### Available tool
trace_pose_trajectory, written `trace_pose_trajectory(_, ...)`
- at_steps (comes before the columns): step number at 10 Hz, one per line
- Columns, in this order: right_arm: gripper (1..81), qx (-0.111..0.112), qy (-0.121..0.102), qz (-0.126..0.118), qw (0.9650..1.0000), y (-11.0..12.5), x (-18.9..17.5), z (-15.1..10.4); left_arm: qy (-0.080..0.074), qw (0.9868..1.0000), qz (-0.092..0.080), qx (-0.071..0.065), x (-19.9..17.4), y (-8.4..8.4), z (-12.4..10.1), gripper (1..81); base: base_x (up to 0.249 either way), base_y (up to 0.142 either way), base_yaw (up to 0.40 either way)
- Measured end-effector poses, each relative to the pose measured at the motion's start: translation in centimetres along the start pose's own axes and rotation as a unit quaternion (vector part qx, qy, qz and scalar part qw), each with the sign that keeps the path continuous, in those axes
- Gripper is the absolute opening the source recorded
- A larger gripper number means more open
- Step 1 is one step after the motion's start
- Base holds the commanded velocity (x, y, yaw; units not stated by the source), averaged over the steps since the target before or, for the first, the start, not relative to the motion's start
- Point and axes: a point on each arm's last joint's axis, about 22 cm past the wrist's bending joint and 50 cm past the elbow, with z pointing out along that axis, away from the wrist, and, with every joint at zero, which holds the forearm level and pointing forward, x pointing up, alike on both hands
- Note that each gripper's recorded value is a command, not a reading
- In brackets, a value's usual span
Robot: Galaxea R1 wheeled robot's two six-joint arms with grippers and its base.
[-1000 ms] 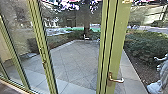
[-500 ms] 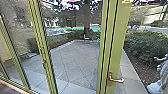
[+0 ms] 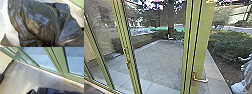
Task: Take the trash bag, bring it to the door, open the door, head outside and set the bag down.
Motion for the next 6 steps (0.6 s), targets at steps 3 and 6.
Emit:
trace_pose_trajectory(3,81.1,-0.027,0.011,0.012,0.9995,-1.2,3.9,-1.9,0.000,1.0000,0.000,0.000,0.0,0.2,0.1,1.0,0.000,0.000,0.000)
trace_pose_trajectory(6,81.1,-0.056,0.021,0.057,0.9966,0.0,6.3,-2.8,0.000,1.0000,0.000,-0.001,0.0,0.2,0.1,1.0,0.000,0.000,0.000)
